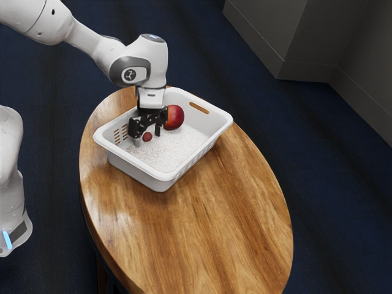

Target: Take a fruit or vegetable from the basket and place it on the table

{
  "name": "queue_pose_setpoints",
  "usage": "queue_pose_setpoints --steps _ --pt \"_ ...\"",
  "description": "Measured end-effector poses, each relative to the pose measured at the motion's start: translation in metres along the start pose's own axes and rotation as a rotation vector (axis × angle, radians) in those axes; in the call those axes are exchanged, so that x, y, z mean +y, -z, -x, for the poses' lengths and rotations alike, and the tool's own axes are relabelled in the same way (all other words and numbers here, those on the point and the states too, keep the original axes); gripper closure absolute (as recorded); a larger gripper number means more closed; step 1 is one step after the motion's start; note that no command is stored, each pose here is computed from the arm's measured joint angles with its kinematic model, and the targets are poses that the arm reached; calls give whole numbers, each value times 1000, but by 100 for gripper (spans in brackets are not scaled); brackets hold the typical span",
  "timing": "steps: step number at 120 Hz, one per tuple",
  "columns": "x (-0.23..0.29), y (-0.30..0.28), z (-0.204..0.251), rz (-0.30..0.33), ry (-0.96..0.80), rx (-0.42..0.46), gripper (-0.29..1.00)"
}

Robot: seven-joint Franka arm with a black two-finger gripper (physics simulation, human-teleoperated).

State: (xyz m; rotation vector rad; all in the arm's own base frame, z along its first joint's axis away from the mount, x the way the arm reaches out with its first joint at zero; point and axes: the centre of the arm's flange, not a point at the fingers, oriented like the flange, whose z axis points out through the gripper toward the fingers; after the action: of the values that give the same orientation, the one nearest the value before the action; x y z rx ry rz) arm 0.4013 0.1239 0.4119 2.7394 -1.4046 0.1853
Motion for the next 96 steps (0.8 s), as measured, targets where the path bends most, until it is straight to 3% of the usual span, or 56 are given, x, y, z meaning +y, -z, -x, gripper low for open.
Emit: queue_pose_setpoints --steps 96 --pt "1 2 -6 -8 -9 8 1"
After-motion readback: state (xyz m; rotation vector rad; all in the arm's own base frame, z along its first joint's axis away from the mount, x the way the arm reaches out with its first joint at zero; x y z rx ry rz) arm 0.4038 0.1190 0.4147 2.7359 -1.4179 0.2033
